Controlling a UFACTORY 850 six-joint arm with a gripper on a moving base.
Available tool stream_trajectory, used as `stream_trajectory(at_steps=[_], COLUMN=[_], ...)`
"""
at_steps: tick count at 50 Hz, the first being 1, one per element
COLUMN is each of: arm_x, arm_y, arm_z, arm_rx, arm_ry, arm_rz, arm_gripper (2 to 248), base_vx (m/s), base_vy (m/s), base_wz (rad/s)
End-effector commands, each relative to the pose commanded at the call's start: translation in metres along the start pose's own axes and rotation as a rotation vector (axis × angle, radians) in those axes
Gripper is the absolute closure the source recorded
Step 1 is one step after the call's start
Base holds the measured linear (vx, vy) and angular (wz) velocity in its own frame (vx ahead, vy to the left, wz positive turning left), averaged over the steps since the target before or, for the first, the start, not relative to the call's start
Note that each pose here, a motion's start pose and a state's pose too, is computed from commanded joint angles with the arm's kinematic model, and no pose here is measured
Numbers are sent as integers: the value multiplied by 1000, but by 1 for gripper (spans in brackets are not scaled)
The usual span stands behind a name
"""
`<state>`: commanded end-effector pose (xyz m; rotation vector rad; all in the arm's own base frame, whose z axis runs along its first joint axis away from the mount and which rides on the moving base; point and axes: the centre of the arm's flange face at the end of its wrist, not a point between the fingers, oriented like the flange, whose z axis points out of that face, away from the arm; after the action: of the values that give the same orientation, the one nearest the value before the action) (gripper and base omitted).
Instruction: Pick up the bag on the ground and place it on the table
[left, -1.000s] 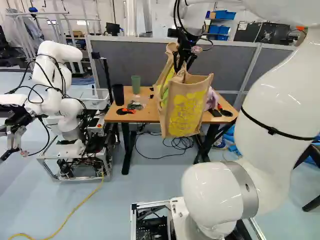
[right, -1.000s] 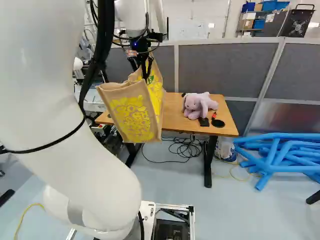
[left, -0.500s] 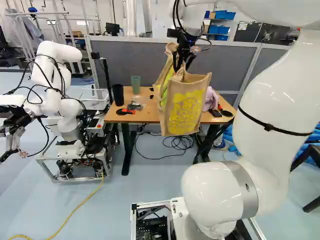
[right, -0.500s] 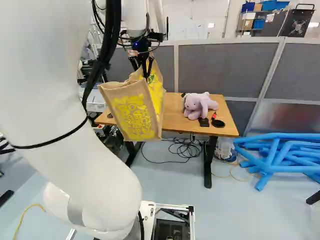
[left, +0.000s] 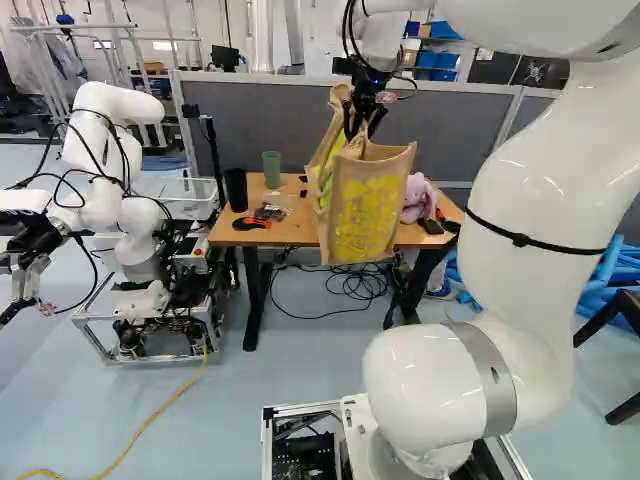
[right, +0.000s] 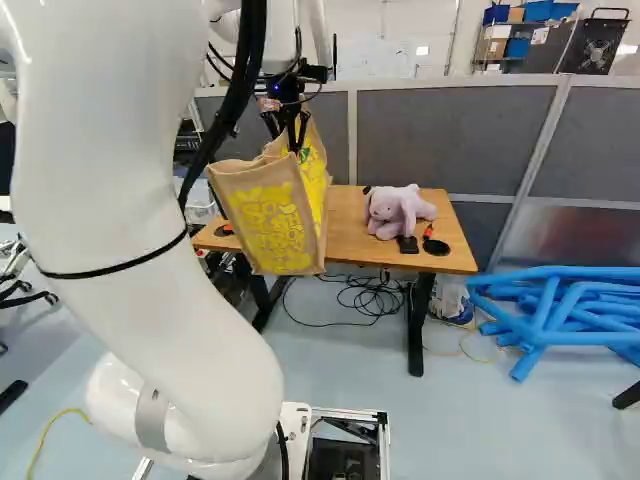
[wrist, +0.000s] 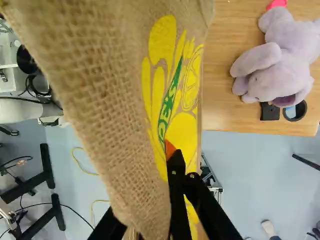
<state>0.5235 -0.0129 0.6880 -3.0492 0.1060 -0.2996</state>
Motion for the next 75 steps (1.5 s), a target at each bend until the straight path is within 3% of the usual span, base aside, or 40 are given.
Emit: stream_trajectory(at_steps=[49,75], arm_x=[63,89], arm_y=[-2,23], arm_z=[12,16], arm_rx=[92,43], arm_ry=[30,66], arm_rz=[58,70], arm_gripper=[229,229], base_vx=[0,0], base_vy=[0,0], base_wz=[0,0])
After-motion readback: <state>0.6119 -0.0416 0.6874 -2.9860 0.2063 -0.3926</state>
